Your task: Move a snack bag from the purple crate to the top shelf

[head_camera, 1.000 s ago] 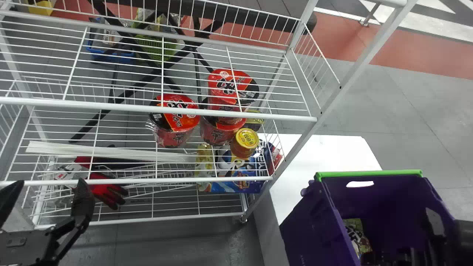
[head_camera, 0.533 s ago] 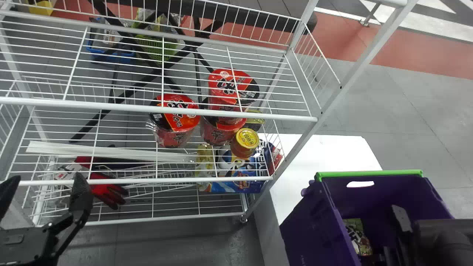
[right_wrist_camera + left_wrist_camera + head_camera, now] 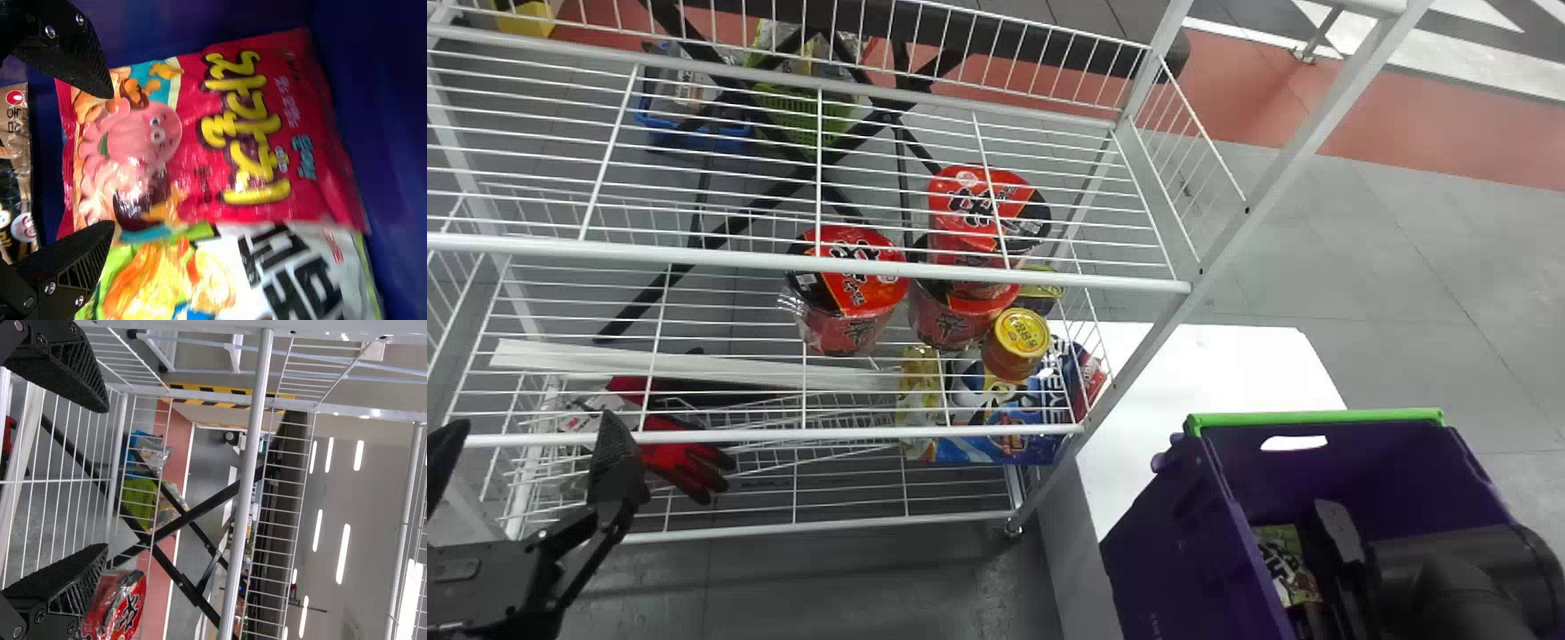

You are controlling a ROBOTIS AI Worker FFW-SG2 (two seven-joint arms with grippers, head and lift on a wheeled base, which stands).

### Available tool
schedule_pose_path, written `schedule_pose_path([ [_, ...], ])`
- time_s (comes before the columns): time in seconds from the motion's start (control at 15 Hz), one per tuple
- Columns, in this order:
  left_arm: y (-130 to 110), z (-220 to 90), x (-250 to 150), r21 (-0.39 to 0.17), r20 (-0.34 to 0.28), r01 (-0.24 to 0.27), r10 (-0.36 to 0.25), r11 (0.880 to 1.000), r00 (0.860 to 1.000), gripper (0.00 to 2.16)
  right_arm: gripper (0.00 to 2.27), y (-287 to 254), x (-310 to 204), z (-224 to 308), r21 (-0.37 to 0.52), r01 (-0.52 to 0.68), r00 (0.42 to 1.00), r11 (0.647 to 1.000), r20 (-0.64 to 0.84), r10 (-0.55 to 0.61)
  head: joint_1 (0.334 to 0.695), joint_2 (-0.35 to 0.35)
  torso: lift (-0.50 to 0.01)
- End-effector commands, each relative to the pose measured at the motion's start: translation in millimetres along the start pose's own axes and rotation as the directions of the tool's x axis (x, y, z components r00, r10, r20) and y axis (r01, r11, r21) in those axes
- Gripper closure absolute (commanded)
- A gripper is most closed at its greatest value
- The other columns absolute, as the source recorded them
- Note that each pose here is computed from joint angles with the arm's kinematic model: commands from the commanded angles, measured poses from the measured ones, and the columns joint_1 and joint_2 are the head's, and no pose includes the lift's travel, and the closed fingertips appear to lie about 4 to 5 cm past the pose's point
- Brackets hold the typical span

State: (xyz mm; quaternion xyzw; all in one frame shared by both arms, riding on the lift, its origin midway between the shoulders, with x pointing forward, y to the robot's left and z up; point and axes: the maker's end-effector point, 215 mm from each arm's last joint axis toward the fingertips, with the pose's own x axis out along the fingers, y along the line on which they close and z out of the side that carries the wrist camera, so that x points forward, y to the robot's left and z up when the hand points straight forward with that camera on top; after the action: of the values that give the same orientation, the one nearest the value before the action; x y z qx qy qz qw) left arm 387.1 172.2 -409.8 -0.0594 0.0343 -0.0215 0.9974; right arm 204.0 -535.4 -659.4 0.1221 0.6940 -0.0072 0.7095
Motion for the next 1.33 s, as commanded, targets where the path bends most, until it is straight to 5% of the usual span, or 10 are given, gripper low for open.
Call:
schedule_pose_path([
  [0.0, 1, -1, 1, 0.0, -0.002, -0.001, 0.001, 1.0, 1.0, 0.08, 0.14, 4, 7, -1, -0.04, 0.022, 1.0, 0.999, -0.013, -0.023, 0.695, -0.35, -0.452],
  [0.6, 2, -3, 3, 0.002, -0.004, -0.003, 0.003, 1.0, 1.0, 0.08, 0.19, -3, 23, -1, -0.122, 0.086, 0.996, 0.989, 0.012, -0.085, 0.695, -0.35, -0.452],
  [0.87, 2, -4, 4, 0.001, -0.004, -0.002, 0.002, 1.0, 1.0, 0.08, 0.74, 0, 26, 1, -0.126, 0.081, 0.997, 0.989, 0.026, -0.078, 0.695, -0.35, -0.452],
  [1.13, 2, -3, 4, 0.002, -0.003, -0.001, 0.001, 1.0, 1.0, 0.08, 1.66, 1, 27, -11, -0.087, 0.093, 0.996, 0.992, -0.01, -0.094, 0.695, -0.35, -0.452],
  [1.27, 2, -3, 4, 0.002, -0.003, -0.001, 0.001, 1.0, 1.0, 0.08, 1.78, 1, 21, -19, -0.064, 0.114, 0.993, 0.991, -0.036, -0.116, 0.695, -0.35, -0.452],
])
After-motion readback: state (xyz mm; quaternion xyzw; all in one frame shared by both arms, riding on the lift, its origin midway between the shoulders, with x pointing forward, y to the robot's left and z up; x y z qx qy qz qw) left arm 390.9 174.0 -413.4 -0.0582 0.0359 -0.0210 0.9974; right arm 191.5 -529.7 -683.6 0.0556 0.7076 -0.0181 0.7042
